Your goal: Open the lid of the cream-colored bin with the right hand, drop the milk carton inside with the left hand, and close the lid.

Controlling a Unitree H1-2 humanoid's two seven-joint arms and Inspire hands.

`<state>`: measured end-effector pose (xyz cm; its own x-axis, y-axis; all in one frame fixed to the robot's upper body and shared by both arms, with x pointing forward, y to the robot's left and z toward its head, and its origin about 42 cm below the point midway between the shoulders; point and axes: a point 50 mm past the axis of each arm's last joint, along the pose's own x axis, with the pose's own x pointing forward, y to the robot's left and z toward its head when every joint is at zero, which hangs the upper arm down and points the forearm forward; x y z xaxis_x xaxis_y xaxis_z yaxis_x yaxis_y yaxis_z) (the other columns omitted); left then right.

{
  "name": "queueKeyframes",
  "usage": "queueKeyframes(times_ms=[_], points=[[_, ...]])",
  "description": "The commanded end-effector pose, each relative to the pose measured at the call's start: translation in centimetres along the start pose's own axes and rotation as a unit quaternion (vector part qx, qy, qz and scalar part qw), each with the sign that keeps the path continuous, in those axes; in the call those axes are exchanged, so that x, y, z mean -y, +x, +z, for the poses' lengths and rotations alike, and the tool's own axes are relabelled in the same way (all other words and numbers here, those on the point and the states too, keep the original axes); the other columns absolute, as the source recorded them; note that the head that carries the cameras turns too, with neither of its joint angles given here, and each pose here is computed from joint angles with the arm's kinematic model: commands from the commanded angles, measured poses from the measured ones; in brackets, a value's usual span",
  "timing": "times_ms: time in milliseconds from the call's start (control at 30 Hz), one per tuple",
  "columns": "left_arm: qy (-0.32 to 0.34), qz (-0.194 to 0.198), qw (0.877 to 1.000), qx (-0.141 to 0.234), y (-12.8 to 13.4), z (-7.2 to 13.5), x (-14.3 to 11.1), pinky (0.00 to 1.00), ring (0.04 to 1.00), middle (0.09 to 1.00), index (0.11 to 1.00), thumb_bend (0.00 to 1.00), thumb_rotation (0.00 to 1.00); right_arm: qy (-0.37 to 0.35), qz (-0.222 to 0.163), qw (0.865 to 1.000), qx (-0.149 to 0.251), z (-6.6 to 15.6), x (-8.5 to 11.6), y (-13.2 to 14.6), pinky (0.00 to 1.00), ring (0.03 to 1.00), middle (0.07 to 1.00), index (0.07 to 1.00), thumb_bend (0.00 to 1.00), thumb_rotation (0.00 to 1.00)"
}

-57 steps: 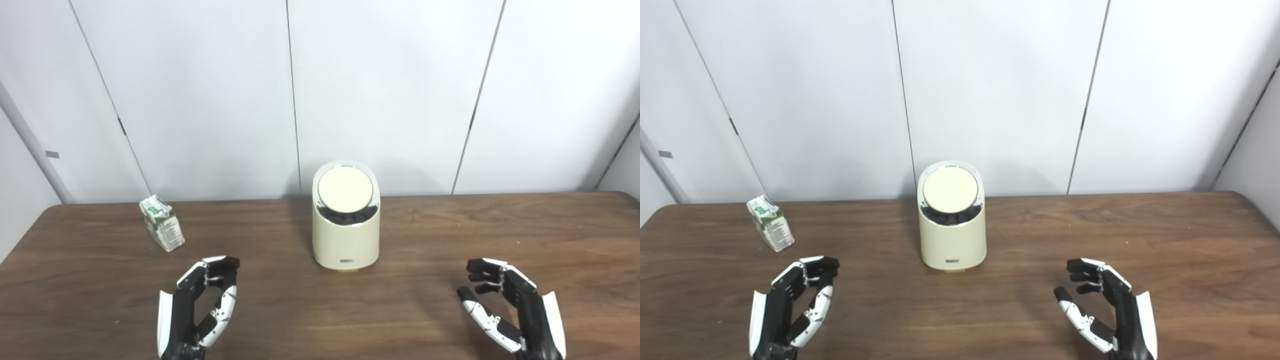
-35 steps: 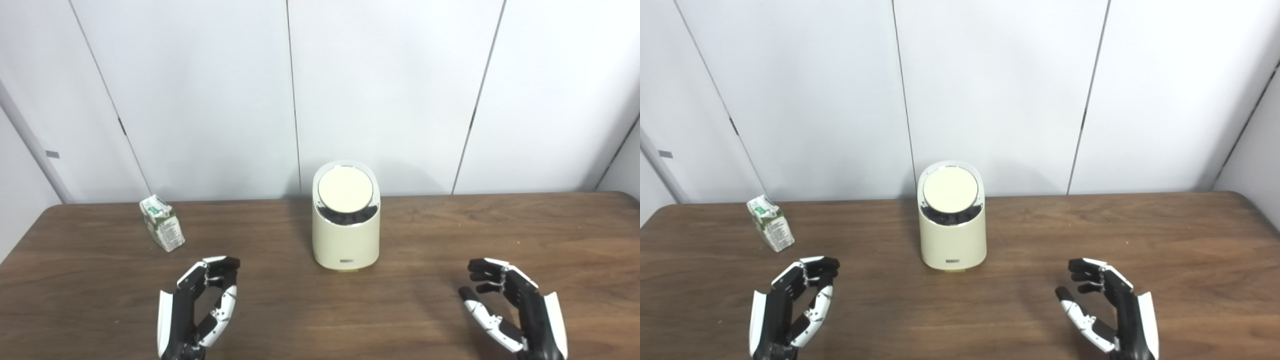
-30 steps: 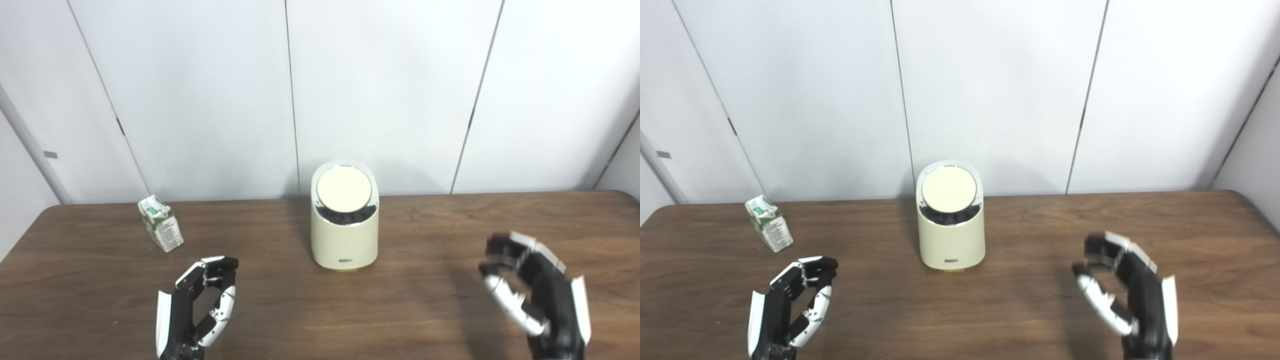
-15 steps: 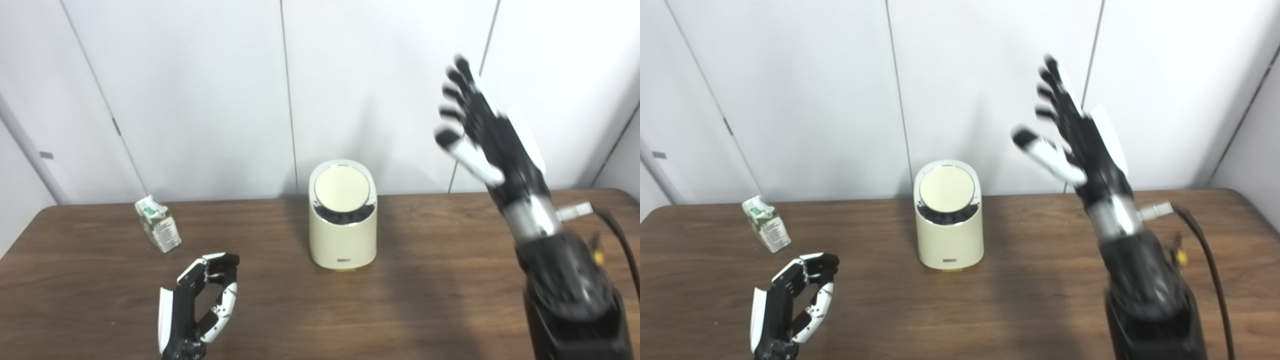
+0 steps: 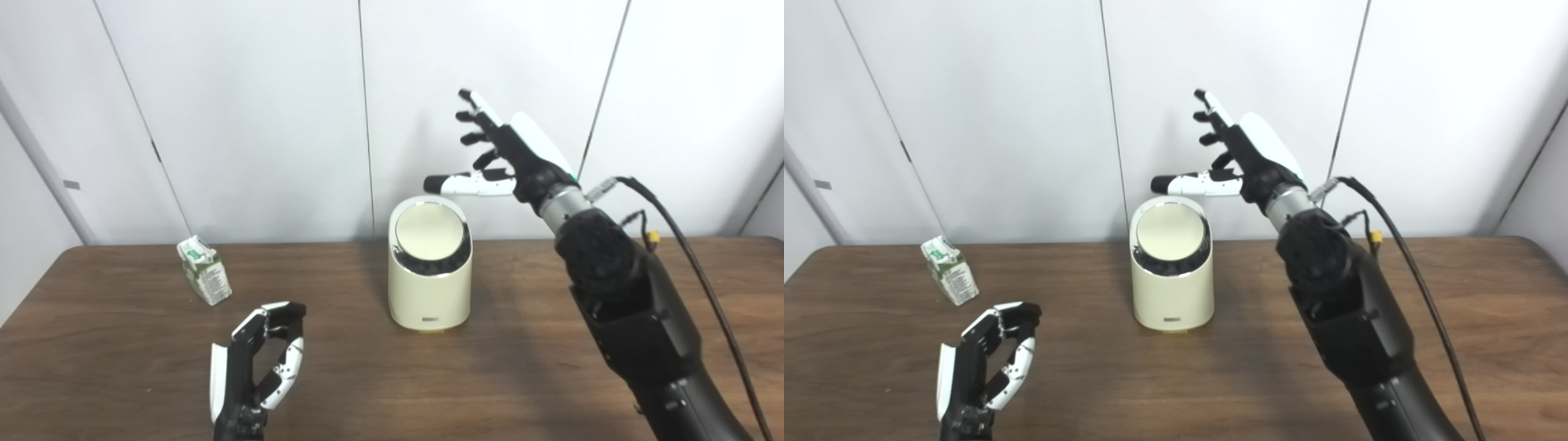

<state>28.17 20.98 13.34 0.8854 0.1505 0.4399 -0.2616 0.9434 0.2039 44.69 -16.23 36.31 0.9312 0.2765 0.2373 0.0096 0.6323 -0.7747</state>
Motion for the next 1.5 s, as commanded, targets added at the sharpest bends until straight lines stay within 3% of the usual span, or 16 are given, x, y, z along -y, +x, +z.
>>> queueKeyframes(times_ms=[0,233,367,567,833,1033,1467], points=[[0.002,-0.005,1.000,-0.009,-0.4,-0.4,0.9,0.54,0.609,0.630,0.624,0.21,0.24,-0.018,-0.023,0.999,0.025,1.8,1.8,1.2,0.73,0.900,0.965,0.996,0.98,0.54],[0.003,-0.006,1.000,-0.020,-0.1,-0.2,1.5,0.54,0.613,0.632,0.625,0.21,0.23,-0.039,0.001,0.999,0.016,0.6,-0.2,2.4,0.75,0.923,0.982,0.995,0.98,0.38],[0.007,-0.007,1.000,-0.022,0.0,-0.2,1.5,0.55,0.617,0.636,0.628,0.21,0.21,-0.043,0.006,0.999,0.016,0.1,-0.8,2.5,0.74,0.924,0.982,0.992,0.98,0.36],[0.006,-0.006,1.000,-0.021,0.1,-0.4,1.6,0.54,0.605,0.624,0.617,0.21,0.19,-0.061,0.017,0.998,0.001,-0.9,-1.5,3.0,0.83,0.947,0.990,0.991,0.97,0.26],[0.017,-0.012,1.000,-0.022,0.3,-0.7,1.7,0.55,0.607,0.629,0.618,0.21,0.26,-0.089,0.028,0.996,-0.005,-2.2,-1.4,3.4,0.82,0.952,0.990,0.985,0.98,0.24],[0.017,-0.014,1.000,-0.018,0.3,-0.8,1.8,0.54,0.603,0.625,0.616,0.20,0.20,-0.103,0.029,0.994,-0.013,-3.2,-1.8,3.0,0.85,0.966,0.991,0.978,0.95,0.26],[0.008,-0.013,1.000,-0.019,0.2,-0.5,1.9,0.54,0.602,0.621,0.612,0.20,0.20,-0.112,0.030,0.993,-0.025,-4.0,-2.1,2.7,0.86,0.965,0.978,0.961,0.89,0.26]])
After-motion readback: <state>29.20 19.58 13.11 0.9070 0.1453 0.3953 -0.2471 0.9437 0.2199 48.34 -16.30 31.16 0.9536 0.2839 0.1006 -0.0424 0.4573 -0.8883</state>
